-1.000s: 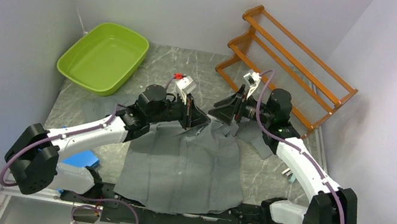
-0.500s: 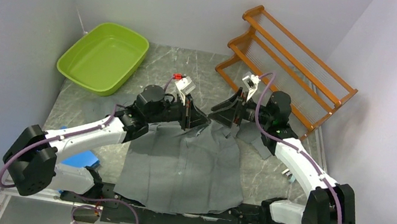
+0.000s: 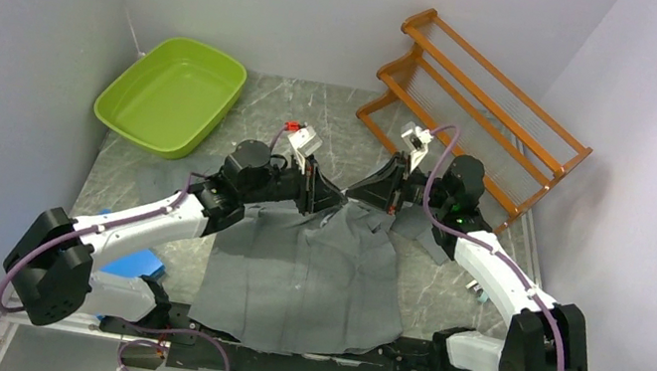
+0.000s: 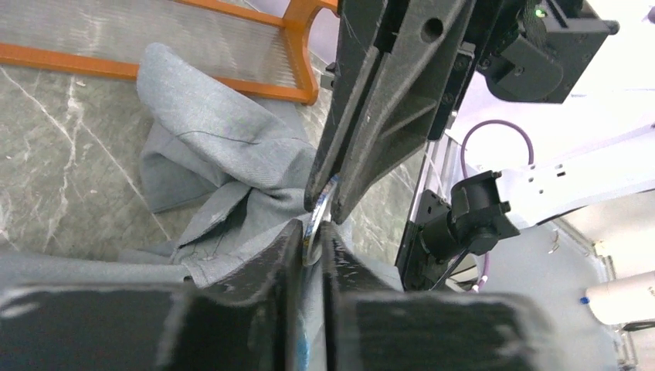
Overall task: Pin the brooch onto the clothing
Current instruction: Pin the brooch to the clothes.
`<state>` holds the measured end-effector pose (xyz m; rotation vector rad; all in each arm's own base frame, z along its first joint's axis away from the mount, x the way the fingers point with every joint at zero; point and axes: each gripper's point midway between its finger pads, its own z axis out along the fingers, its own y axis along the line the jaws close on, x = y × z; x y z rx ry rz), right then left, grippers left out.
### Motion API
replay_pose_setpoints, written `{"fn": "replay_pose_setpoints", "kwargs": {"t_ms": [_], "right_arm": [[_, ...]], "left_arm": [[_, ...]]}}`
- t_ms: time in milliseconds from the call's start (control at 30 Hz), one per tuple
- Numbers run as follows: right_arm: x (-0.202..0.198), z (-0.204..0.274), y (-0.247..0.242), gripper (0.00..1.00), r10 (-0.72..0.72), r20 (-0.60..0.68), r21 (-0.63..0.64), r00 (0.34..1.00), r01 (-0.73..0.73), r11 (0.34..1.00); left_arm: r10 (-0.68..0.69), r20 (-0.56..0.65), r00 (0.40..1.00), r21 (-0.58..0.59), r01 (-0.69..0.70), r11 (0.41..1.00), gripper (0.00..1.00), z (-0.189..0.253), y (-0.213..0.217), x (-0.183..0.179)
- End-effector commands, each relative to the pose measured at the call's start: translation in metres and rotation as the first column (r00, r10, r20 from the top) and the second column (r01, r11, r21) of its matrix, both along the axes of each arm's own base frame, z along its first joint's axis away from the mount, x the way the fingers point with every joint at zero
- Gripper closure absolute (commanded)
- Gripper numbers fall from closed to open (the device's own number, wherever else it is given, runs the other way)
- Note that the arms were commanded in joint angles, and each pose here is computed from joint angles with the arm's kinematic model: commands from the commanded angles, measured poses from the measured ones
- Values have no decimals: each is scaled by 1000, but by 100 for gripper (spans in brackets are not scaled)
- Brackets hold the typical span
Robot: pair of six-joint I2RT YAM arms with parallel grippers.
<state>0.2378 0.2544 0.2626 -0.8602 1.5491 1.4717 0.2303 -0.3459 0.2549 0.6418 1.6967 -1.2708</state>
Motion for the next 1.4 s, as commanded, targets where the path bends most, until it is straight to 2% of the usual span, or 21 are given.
{"fn": "replay_pose_setpoints", "kwargs": {"t_ms": [0, 33, 100, 233, 600, 700, 967, 1267, 1367], "right_arm": [[8, 10, 0, 100, -22, 76, 19, 997, 20, 1000], [9, 10, 0, 100, -24, 73, 20, 997, 23, 1000], [9, 12, 1, 100, -9, 74, 21, 997, 7, 1000], [6, 17, 2, 100, 19, 75, 30, 997, -21, 999], [3, 22, 2, 100, 37, 73, 41, 997, -40, 998], [3, 23, 3, 100, 40, 73, 41, 997, -43, 998], [2, 23, 3, 100, 45, 70, 40, 997, -48, 998], [0, 21, 3, 100, 55, 59, 35, 997, -58, 998], [0, 21, 3, 100, 60, 60, 35, 996, -62, 997]], "left_arm": [[-42, 106, 993, -67, 50, 997, 70, 36, 1, -12], [-39, 109, 993, -63, 46, 997, 61, 35, 2, -12], [-28, 115, 993, -58, 35, 998, 51, 34, 7, -12], [-3, 122, 993, -54, 10, 998, 49, 34, 19, -10], [-18, 123, 992, -16, 20, 1000, 60, 29, 18, -5], [18, 106, 994, 12, -19, 1000, 60, 22, 18, 5], [-10, 107, 994, 3, 9, 1000, 60, 18, 8, 9], [-54, 128, 990, -41, 60, 997, 70, 28, 2, 5], [-60, 136, 989, -55, 68, 996, 79, 31, 2, 2]]}}
